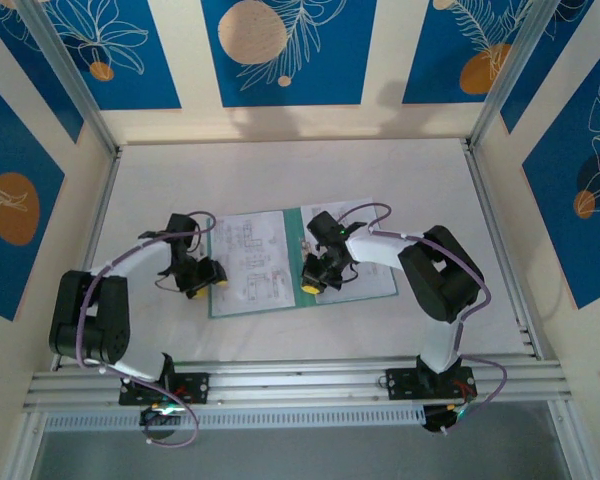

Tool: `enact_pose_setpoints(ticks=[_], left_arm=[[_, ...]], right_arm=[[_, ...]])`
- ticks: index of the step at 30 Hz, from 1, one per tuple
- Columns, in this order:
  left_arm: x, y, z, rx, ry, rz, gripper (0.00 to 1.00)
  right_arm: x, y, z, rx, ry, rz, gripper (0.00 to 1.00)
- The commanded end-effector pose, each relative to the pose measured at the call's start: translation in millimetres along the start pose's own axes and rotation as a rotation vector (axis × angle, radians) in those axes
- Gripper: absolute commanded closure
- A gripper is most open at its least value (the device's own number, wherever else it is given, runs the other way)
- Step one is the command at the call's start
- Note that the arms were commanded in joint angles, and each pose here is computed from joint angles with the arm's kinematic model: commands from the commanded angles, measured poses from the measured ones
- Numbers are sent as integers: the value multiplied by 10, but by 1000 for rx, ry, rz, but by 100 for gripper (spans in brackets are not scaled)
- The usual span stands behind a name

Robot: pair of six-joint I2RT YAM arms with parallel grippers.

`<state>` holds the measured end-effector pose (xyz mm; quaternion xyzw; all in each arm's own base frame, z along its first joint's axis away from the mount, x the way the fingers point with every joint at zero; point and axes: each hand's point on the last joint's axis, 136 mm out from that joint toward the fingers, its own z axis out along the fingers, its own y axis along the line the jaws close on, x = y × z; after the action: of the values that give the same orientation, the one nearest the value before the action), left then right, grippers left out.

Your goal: Put the files into the folder

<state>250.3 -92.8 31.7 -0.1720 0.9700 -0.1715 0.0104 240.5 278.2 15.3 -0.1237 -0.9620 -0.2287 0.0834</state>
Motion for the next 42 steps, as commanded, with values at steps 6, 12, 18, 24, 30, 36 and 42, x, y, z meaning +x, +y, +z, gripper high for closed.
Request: enact_pose_setpoints(ticks=[6,12,18,24,30,36,42], left_arm=[[-130,22,41,-23,-12,87,47],[-83,11,116,-32,-4,159,47],[30,15,246,-64,31,225,46],[45,144,198,-150,-12,237,47],[54,209,140,-192,-25,233,46],[84,180,153,-181,-21,213,46],[150,86,192,-154,-8,217,46]], right_arm=[[139,-333,144,115,72,73,100],[136,-329,152,111,73,79,100],[147,-342,161,113,78,83,100],[152,-347,165,113,80,87,100],[152,-341,173,110,82,90,100],[155,-349,181,112,83,90,100],[155,-346,198,110,87,90,100]])
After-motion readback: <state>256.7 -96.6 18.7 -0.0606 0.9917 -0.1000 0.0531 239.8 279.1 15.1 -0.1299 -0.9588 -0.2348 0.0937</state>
